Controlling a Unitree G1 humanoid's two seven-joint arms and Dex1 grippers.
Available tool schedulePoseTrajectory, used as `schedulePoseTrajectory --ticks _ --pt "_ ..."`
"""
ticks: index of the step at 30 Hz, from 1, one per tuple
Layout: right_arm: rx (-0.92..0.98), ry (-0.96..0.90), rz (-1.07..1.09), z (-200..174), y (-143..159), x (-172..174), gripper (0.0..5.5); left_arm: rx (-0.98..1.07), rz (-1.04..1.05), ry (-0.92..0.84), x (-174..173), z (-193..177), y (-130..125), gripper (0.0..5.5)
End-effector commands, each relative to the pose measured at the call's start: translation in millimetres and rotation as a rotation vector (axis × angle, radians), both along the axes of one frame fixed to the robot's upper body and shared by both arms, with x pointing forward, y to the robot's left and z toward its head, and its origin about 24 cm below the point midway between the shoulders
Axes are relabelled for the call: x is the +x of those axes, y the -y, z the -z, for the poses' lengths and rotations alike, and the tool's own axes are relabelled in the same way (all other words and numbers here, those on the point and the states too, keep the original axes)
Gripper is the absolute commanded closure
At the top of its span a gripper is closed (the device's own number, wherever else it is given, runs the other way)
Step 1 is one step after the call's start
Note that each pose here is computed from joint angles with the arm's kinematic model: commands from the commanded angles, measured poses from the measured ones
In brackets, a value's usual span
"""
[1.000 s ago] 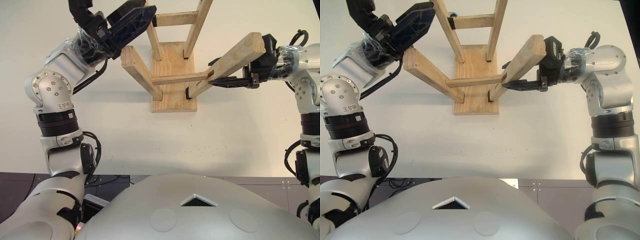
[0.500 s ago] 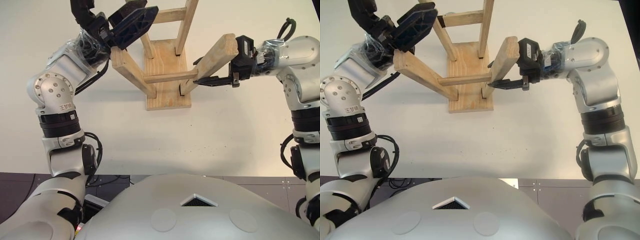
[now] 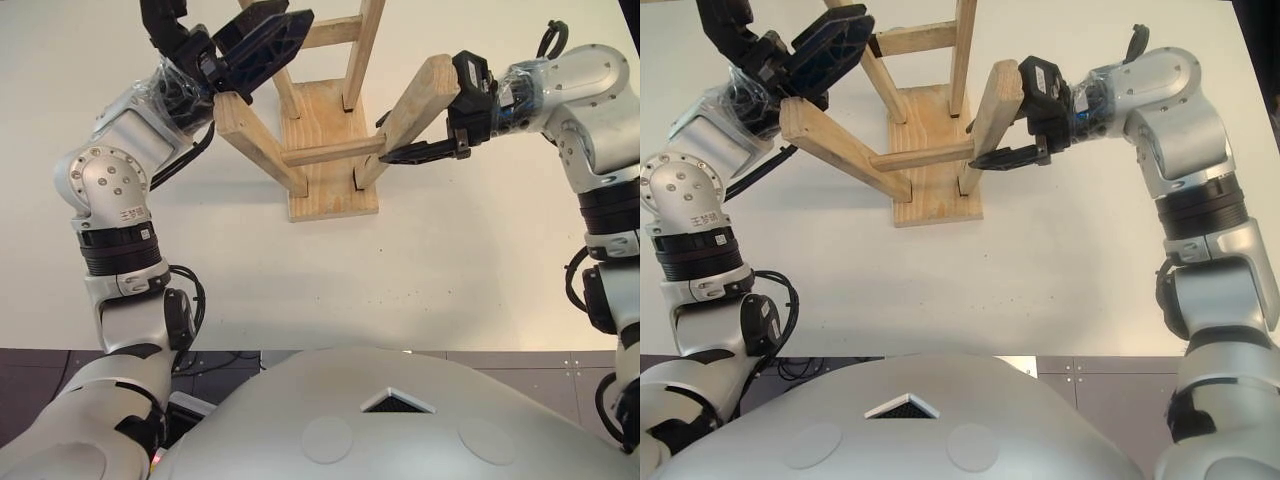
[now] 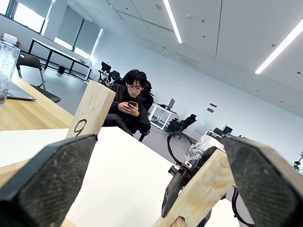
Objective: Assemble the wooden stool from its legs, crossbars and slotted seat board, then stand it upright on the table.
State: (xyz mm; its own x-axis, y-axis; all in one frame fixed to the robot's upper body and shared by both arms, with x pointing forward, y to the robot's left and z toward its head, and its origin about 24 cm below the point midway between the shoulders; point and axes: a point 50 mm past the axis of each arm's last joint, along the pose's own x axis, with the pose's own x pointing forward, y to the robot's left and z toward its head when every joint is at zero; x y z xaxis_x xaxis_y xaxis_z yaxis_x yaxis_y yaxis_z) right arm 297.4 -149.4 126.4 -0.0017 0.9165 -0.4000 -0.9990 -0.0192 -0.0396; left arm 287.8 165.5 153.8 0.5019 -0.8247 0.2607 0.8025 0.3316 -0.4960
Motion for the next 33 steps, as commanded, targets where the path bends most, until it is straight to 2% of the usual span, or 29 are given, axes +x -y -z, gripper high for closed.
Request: schedulePoseTrajectory --ticks 1,4,8,11,16,23,25,29,31,33 --pt "-0.398 -0.736 0.253 178 13 -100 3.48 0.006 0.017 -0.016 -5 -3 0 0.69" --pt "-0.351 -0.740 0.277 184 0 -113 3.48 0.001 0.010 -0.008 -2 -13 -4 0.69" --pt "-0.352 -0.823 0.389 213 5 -142 3.48 0.051 0.029 -0.036 3 -18 -13 0.69" --pt "-0.363 -0.786 0.387 218 3 -154 3.48 0.087 0.032 -0.029 8 -25 -19 0.69" --pt "-0.487 -0.589 0.341 220 34 -158 3.48 0.093 -0.068 -0.020 6 -24 -41 0.69" --pt "-0.494 -0.591 0.273 204 64 -160 3.48 -0.039 -0.259 -0.071 -8 -5 -75 0.69" --pt "-0.481 -0.584 0.289 204 71 -153 3.48 -0.053 -0.277 -0.078 -11 -2 -80 0.69" --pt "-0.384 -0.584 0.365 185 80 -114 3.48 0.106 -0.352 -0.163 -16 40 -86 0.69" --pt "-0.313 -0.518 0.336 166 74 -97 3.48 0.114 -0.347 -0.172 -19 50 -79 0.69" --pt "-0.144 -0.398 0.361 126 59 -67 3.48 0.125 -0.354 -0.174 -21 57 -75 0.69"
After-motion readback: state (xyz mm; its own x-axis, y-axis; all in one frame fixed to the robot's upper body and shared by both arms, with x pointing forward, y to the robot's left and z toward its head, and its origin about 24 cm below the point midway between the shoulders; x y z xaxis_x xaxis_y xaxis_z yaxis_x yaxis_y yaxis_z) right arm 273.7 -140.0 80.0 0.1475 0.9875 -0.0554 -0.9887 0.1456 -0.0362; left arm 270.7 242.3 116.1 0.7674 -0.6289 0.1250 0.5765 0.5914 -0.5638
